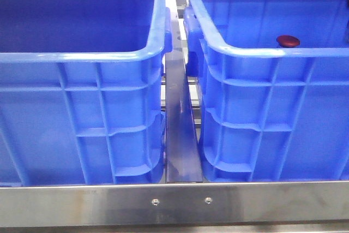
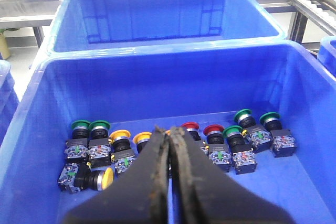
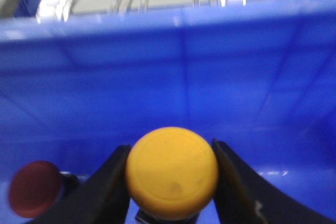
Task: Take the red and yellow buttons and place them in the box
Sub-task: 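Carry the yellow button into the bin beside the red button and release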
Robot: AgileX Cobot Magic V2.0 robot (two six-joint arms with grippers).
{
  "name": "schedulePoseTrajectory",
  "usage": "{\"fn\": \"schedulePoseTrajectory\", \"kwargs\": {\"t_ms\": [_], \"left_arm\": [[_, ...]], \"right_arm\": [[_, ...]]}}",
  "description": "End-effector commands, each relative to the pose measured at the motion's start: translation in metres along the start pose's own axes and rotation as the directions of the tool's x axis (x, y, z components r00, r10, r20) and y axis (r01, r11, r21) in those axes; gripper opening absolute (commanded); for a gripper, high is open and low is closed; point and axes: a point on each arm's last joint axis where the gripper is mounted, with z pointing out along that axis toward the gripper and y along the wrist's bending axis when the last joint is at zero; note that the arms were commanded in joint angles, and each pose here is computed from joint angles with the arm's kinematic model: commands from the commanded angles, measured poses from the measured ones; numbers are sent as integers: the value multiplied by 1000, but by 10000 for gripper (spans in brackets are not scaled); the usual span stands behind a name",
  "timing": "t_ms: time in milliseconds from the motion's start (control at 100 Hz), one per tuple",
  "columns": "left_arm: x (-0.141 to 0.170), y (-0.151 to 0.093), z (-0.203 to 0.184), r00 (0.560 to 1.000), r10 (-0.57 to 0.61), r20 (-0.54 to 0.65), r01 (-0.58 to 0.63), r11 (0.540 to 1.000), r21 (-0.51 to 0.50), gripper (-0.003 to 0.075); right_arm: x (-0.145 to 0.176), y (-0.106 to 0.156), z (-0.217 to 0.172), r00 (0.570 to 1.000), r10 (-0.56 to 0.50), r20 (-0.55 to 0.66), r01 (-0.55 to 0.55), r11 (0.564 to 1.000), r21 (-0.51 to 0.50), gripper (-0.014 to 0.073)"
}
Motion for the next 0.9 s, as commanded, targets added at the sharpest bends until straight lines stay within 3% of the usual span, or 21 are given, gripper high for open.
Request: {"fn": "schedulePoseTrajectory", "kwargs": {"t_ms": [0, 320, 890], "left_arm": [[-15, 1, -2, 995, -28, 94, 30, 999, -16, -19], [-15, 1, -2, 995, -28, 94, 30, 999, -16, -19], [-15, 1, -2, 995, -28, 94, 30, 999, -16, -19]], "right_arm": [[-18, -2, 2, 999, 7, 53, -7, 1000, 1, 151], [-18, -8, 41, 999, 27, 21, -27, 1000, -2, 151], [3, -7, 59, 998, 31, -48, -33, 998, -47, 152]]}}
